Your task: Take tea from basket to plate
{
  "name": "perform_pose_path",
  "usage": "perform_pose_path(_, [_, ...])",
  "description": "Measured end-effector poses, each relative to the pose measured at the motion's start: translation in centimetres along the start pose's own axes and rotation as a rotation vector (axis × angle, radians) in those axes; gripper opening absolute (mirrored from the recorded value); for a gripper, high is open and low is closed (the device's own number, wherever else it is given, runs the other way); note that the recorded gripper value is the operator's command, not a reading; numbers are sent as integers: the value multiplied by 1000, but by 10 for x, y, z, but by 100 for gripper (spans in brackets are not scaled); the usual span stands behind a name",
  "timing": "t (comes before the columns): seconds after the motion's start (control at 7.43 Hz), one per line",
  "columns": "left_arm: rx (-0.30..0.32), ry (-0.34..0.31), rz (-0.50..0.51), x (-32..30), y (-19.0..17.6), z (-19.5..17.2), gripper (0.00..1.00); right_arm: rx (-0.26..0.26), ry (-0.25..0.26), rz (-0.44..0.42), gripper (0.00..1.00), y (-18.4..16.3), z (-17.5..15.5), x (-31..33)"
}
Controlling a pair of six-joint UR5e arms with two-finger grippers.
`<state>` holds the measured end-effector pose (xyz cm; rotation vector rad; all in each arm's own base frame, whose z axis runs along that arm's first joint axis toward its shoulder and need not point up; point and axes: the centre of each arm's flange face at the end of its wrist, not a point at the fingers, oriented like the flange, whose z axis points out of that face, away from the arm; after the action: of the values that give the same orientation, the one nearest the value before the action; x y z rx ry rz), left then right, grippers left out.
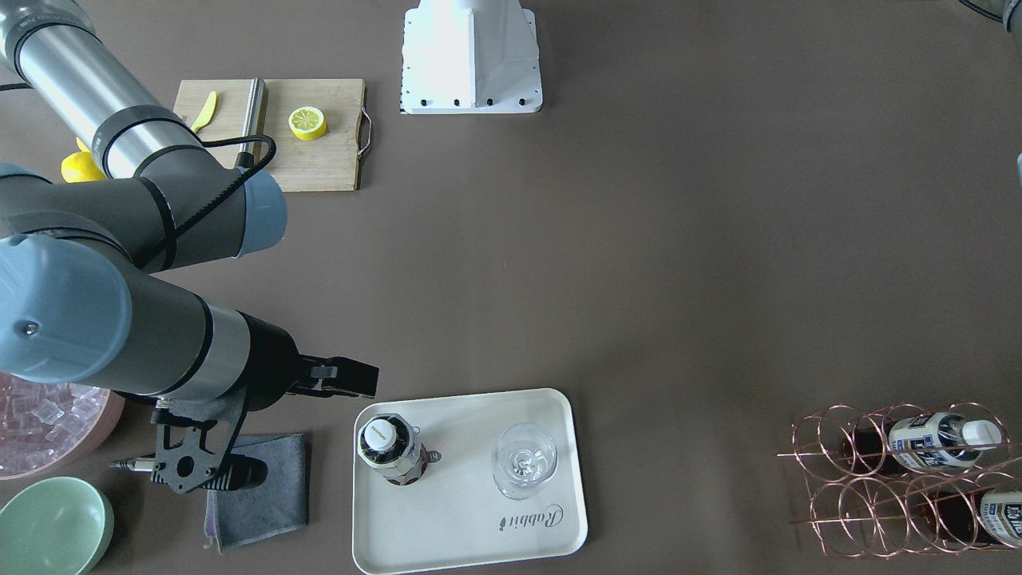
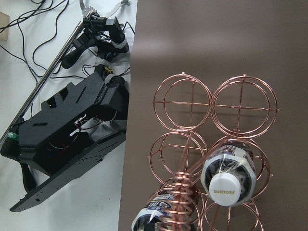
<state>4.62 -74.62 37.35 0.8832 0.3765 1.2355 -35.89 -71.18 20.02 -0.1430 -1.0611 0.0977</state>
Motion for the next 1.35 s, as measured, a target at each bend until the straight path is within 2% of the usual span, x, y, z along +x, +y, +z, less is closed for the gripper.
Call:
perform_pose_path(0.13, [8, -10, 0, -3, -5, -2, 96, 7, 10, -34, 100, 10, -6, 25])
perform_pose_path(0.4, [14, -15, -28, -4, -7, -2, 97, 16, 27, -104, 100, 33, -11, 92])
perform_pose_path(0.67, [21, -24, -30, -3, -6, -2, 97, 32, 78, -208, 100, 67, -8, 183])
perform_pose_path(0.81, [26, -29, -23, -2, -6, -4, 97, 34, 118, -262, 100, 89, -12, 227])
perform_pose_path(1.08, [47, -55, -5, 9, -4, -23, 98, 12, 265, -385, 100, 132, -33, 309])
perform_pose_path(1.21, [74, -61, 6, 29, -3, -39, 98, -6, 330, -409, 100, 149, -50, 353])
perform_pose_path(1.35, [111, -50, 0, 56, 1, -54, 98, -12, 368, -380, 100, 167, -68, 399])
